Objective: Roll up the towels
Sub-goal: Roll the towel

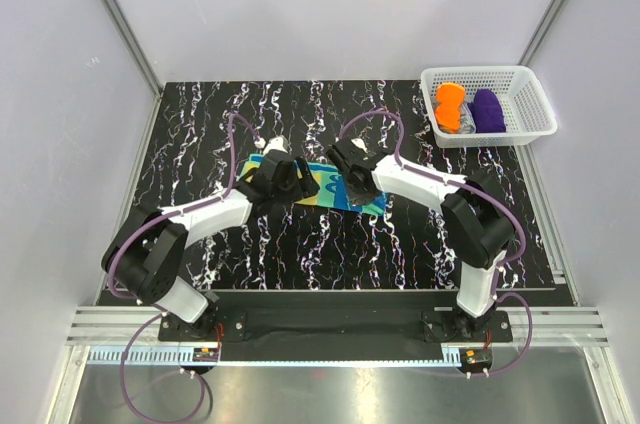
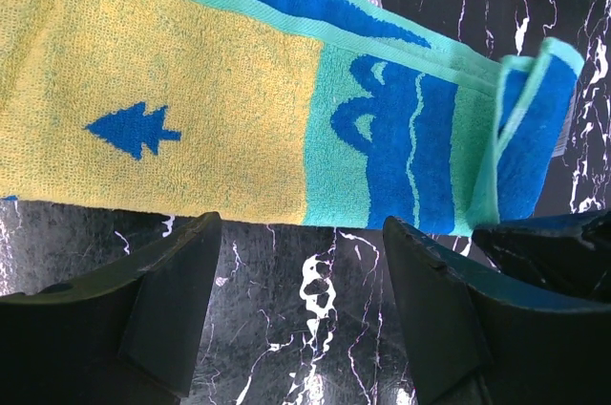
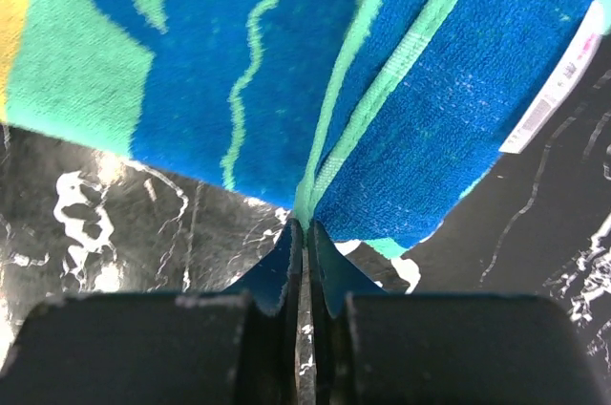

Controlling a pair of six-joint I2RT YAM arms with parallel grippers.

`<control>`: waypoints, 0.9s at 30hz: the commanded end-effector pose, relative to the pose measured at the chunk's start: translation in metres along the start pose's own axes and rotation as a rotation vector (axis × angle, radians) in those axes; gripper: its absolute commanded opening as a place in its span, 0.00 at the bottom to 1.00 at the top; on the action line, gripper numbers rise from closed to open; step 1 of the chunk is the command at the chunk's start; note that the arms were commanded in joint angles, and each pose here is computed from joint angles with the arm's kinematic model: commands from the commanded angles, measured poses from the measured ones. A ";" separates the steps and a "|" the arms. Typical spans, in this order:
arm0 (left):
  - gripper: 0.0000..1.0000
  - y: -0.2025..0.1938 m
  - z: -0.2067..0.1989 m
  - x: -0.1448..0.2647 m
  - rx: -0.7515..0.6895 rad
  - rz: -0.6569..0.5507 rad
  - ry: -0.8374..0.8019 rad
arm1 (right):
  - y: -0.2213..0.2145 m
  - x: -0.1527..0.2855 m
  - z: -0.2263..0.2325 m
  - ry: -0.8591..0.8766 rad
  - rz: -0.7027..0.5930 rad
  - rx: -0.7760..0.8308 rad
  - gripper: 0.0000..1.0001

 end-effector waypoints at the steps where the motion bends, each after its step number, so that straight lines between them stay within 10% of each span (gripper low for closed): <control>1: 0.73 0.010 -0.009 0.008 0.017 -0.037 -0.044 | 0.015 0.018 0.006 0.086 -0.055 0.031 0.00; 9: 0.73 0.017 -0.008 0.014 0.032 -0.066 -0.040 | 0.004 0.002 0.025 0.213 -0.028 0.051 0.05; 27: 0.73 0.026 -0.002 0.027 -0.001 -0.105 -0.013 | 0.044 0.036 0.023 0.235 -0.188 -0.073 0.80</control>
Point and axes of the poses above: each gripper's point midway between its finger pads, its own x axis back along the fingers, its own z axis along the line the jaws close on, y = z × x, the point moved 6 cm from there along x, back along the fingers, and after that the axes turned 13 degrees about x, right-handed, at the moved point
